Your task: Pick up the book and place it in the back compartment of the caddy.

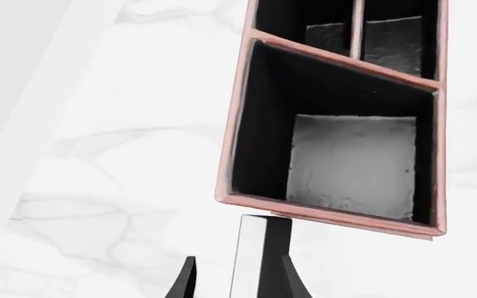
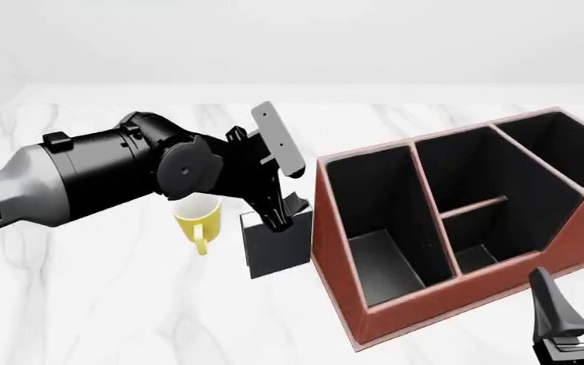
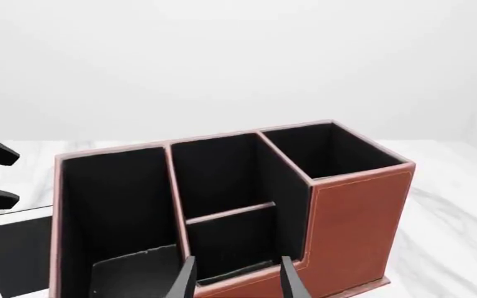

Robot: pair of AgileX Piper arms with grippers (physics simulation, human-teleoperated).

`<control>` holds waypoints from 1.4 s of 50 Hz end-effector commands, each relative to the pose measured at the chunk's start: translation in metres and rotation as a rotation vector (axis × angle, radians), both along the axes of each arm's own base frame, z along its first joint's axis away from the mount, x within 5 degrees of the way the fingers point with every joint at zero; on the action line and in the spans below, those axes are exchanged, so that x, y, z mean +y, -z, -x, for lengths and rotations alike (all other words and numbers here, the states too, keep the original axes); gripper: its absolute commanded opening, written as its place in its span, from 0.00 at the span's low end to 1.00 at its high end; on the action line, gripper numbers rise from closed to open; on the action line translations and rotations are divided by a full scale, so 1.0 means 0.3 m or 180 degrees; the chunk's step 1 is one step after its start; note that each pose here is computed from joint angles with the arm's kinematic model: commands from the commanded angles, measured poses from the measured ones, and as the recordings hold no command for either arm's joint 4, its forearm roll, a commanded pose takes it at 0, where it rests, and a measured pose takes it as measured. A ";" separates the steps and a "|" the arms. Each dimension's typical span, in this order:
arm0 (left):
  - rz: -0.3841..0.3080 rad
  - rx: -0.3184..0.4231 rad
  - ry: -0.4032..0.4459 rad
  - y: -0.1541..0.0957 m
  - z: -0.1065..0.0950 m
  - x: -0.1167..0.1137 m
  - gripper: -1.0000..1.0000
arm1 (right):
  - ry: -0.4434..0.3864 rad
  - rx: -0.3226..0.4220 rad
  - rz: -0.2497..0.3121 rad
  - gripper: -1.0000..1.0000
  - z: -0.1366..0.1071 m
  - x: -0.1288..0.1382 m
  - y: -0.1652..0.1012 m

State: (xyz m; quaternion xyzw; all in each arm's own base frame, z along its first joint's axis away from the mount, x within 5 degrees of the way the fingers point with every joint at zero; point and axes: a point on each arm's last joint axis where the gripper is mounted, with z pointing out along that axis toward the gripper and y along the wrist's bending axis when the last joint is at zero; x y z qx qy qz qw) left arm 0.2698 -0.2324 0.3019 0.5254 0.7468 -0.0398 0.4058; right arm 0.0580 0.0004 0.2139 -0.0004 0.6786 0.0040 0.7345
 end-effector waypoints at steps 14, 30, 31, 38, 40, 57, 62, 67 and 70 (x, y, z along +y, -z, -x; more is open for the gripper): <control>-0.0058 0.0082 -0.0032 0.096 -0.025 -0.009 1.00 | -0.0010 -0.0002 -0.0004 1.00 0.000 0.001 -0.001; -0.0133 0.0147 -0.0034 0.166 -0.038 -0.012 1.00 | -0.0015 -0.0002 -0.0012 1.00 -0.001 0.001 -0.001; -0.0131 0.0151 -0.0039 0.169 -0.039 -0.012 1.00 | -0.0014 -0.0001 -0.0014 1.00 -0.001 0.001 -0.001; -0.0142 0.0180 -0.0050 0.199 -0.045 -0.017 1.00 | -0.0017 0.0000 -0.0016 1.00 -0.003 0.001 -0.001; -0.0151 0.0185 -0.0047 0.207 -0.046 -0.018 1.00 | -0.0017 0.0000 -0.0015 1.00 -0.003 0.001 -0.001; -0.0276 0.0254 -0.0103 0.318 -0.090 0.004 1.00 | -0.0034 -0.0009 -0.0016 1.00 0.000 0.002 -0.001; -0.0265 0.0267 -0.0102 0.322 -0.086 -0.003 1.00 | -0.0036 -0.0011 -0.0019 1.00 0.001 0.002 -0.002; -0.0263 0.0275 -0.0109 0.332 -0.089 -0.005 1.00 | -0.0034 -0.0012 -0.0019 1.00 0.002 0.002 -0.001; -0.0263 0.0283 -0.0108 0.343 -0.083 -0.003 1.00 | -0.0034 -0.0011 -0.0022 1.00 0.002 0.002 -0.001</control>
